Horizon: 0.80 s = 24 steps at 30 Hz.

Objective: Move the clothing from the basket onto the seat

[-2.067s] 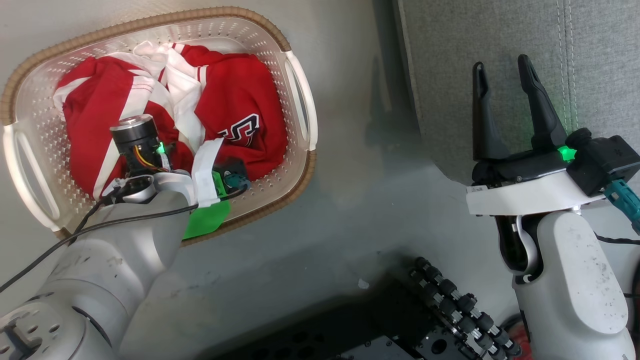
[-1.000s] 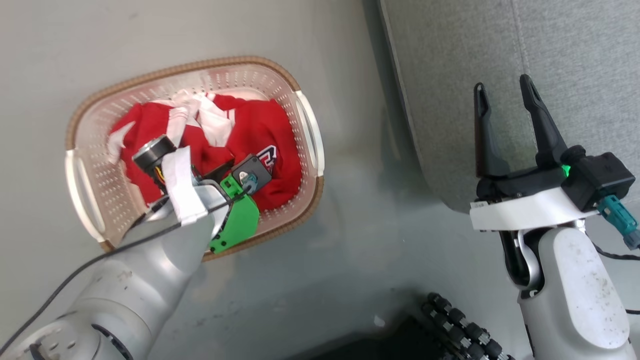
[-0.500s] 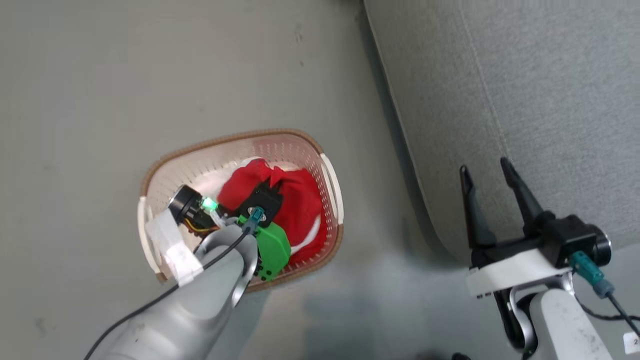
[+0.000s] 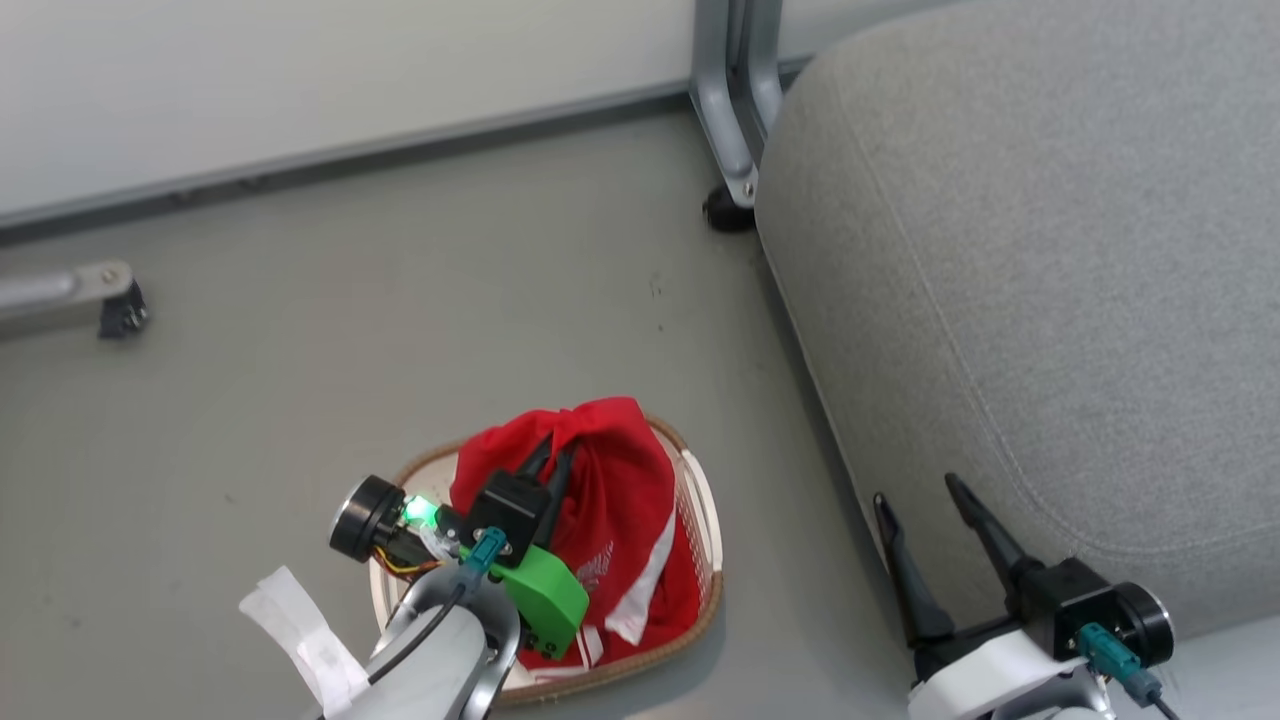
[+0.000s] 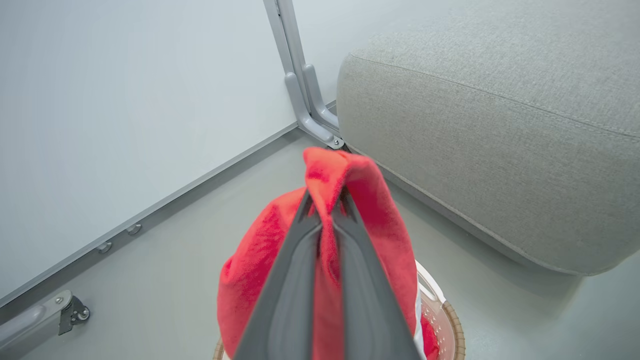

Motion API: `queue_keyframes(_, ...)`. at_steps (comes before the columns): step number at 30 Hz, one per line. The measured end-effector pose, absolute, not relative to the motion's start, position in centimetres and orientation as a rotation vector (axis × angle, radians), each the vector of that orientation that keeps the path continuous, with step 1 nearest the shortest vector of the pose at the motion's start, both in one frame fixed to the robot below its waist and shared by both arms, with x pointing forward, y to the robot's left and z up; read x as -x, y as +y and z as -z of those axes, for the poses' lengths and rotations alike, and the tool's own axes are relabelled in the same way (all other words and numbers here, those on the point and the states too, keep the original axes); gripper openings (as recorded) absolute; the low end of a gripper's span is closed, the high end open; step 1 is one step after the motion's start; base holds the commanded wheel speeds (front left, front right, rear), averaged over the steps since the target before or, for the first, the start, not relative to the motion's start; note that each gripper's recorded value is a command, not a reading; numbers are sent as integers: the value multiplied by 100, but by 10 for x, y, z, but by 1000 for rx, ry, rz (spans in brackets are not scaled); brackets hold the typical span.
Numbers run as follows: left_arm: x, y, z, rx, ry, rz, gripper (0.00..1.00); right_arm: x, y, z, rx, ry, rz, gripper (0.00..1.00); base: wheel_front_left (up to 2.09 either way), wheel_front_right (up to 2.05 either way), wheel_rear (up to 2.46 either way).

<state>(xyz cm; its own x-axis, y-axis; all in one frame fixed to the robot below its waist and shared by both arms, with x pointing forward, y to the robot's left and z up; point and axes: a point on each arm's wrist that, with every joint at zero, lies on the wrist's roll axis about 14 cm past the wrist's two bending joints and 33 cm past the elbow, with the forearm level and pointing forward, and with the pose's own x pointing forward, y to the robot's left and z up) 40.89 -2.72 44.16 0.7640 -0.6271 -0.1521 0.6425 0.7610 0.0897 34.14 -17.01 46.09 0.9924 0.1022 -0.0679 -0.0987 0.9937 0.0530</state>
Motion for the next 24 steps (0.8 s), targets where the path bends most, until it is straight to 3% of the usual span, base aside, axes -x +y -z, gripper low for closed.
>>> queue_keyframes(14,-362,-54,-530,-154,-142,820,0,-321,-121,-506,-51,-75,-290,100,0,0,0)
queue_keyframes(24,-325,-82,-554,-139,-198,952,0,-326,-114,-496,-35,-41,-337,100,0,0,0)
